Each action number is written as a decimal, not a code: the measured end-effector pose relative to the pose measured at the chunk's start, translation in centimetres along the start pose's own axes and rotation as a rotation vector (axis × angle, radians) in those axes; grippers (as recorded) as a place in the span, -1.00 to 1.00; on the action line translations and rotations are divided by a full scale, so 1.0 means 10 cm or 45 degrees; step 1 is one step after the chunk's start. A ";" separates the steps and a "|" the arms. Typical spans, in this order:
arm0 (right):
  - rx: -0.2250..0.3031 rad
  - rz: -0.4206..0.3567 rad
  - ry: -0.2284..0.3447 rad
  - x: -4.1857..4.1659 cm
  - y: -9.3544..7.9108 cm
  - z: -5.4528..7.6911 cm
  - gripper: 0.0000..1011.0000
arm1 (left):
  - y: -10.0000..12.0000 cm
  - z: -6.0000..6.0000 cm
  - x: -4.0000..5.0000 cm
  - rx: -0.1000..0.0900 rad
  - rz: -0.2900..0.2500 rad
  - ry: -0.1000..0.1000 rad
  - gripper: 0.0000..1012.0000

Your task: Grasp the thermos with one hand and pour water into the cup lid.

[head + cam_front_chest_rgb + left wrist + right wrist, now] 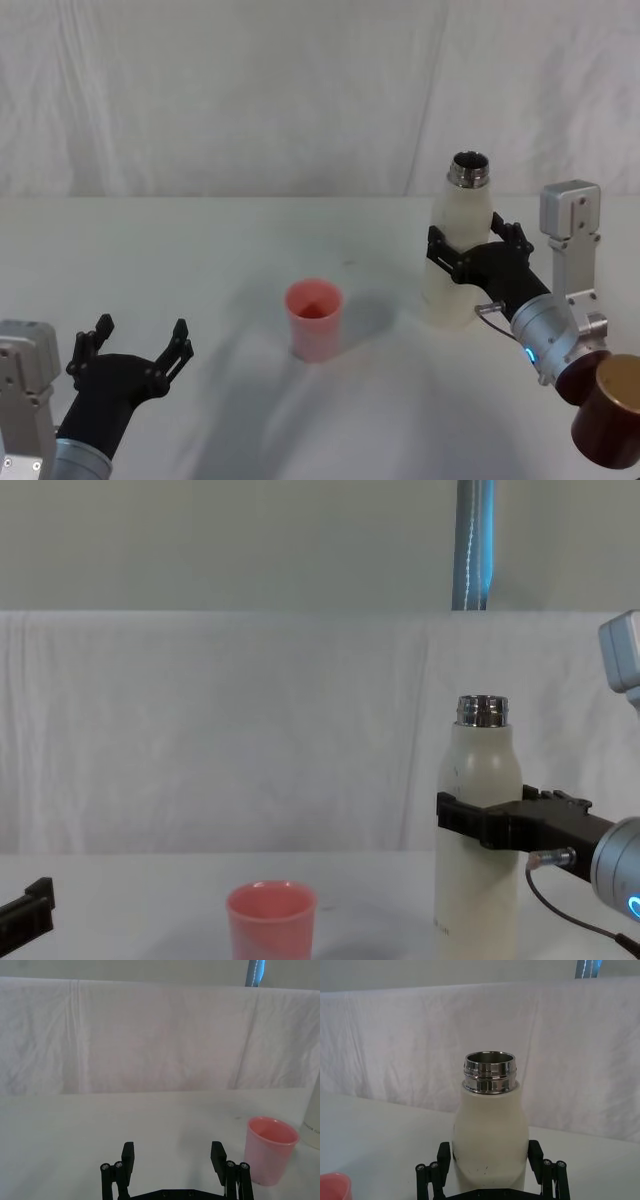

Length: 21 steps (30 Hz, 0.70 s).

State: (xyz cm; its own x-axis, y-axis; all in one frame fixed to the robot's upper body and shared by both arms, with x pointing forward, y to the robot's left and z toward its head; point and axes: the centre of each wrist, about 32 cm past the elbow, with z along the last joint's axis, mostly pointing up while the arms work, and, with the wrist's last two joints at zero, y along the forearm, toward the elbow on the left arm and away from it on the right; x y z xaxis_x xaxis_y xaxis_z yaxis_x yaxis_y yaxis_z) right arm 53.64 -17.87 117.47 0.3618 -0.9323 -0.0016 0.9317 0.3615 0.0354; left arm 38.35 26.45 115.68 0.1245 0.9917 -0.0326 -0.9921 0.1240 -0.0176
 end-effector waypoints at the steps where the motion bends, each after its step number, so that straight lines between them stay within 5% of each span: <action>1: -0.001 -0.001 0.001 0.000 0.01 -0.01 0.98 | 0.00 0.00 0.000 0.000 0.000 0.000 0.98; 21: -0.006 -0.010 0.013 0.002 0.07 -0.03 0.97 | 0.00 0.00 0.000 0.000 0.000 0.000 0.98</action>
State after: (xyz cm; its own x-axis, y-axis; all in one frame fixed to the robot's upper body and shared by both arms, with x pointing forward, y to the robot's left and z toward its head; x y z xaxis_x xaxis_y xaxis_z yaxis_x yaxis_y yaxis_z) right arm 54.31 -17.63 117.15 0.3548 -0.9349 -0.0124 0.9346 0.3543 0.0309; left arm 38.35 26.45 115.68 0.1245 0.9917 -0.0327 -0.9921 0.1240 -0.0176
